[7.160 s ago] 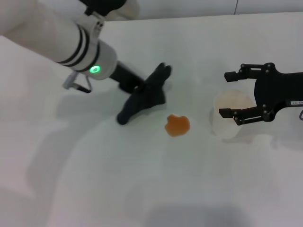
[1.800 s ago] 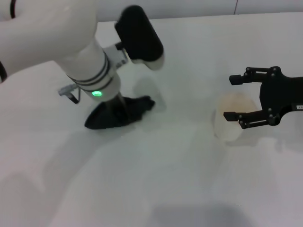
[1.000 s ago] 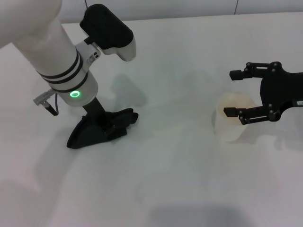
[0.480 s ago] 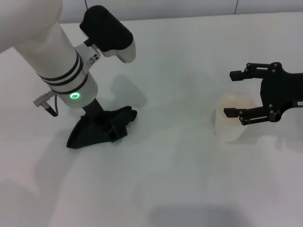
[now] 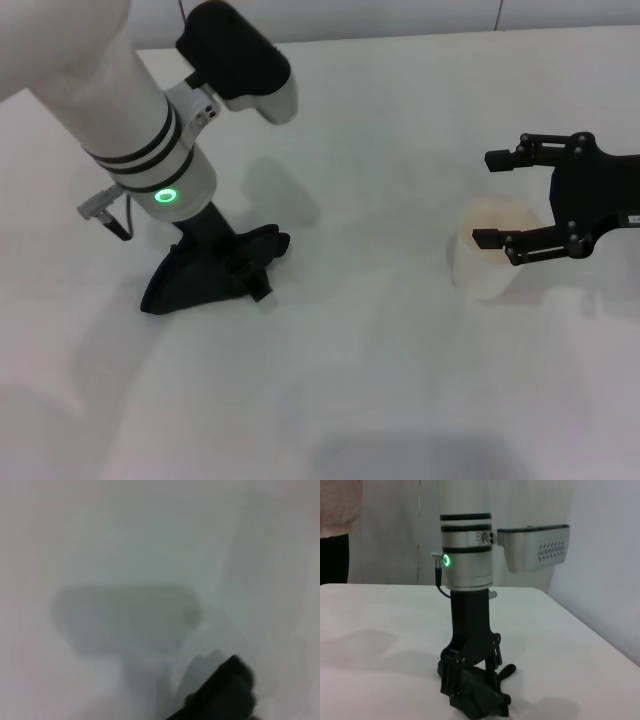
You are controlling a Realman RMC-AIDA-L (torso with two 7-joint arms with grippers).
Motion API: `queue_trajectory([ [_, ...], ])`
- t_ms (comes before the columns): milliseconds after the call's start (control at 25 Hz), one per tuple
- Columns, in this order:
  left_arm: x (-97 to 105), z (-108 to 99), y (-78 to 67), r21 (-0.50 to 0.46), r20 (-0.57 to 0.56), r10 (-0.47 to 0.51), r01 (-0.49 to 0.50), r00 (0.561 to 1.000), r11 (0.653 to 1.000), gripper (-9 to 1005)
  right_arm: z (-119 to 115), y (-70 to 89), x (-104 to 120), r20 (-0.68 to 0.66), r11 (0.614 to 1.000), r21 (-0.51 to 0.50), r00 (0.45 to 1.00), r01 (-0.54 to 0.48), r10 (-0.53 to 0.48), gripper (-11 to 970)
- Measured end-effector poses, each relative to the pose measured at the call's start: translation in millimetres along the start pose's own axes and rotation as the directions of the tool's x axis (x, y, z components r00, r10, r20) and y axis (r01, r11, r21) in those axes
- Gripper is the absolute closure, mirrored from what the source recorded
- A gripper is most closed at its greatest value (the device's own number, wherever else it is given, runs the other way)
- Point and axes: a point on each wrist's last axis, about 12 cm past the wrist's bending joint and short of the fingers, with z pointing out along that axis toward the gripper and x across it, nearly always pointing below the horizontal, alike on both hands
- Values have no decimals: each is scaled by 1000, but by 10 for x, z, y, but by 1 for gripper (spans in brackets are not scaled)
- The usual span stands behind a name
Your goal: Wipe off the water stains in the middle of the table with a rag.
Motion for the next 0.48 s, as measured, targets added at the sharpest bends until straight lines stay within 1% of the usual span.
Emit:
queue_trajectory([
  [40,-7,-26,-22,10,13,4,-4,1000,1000,120,0,0,-1,1,1000,0,1000,-1,1,114],
  [120,-24,-103,-70,36,60,10,-12,998,999,119,-3,3,-2,6,1000,2,1000,-3,3,114],
  [240,-33,-276,-102,83,187,0,-16,982,996,118,-16,2,0,12,1000,8,1000,-8,7,114],
  [360,42,-441,-67,153,341,-56,3,938,988,120,-32,-3,-1,18,1000,15,1000,-12,11,114],
  [400,75,-478,-49,178,384,-78,9,920,984,121,-34,0,-5,23,1000,13,1000,-13,13,114],
  [440,137,-521,-14,214,442,-115,20,890,977,121,-35,3,-7,26,1000,11,1000,-14,14,114],
  [480,181,-530,-2,236,468,-134,22,873,971,122,-38,6,-8,27,1000,10,999,-17,16,114],
])
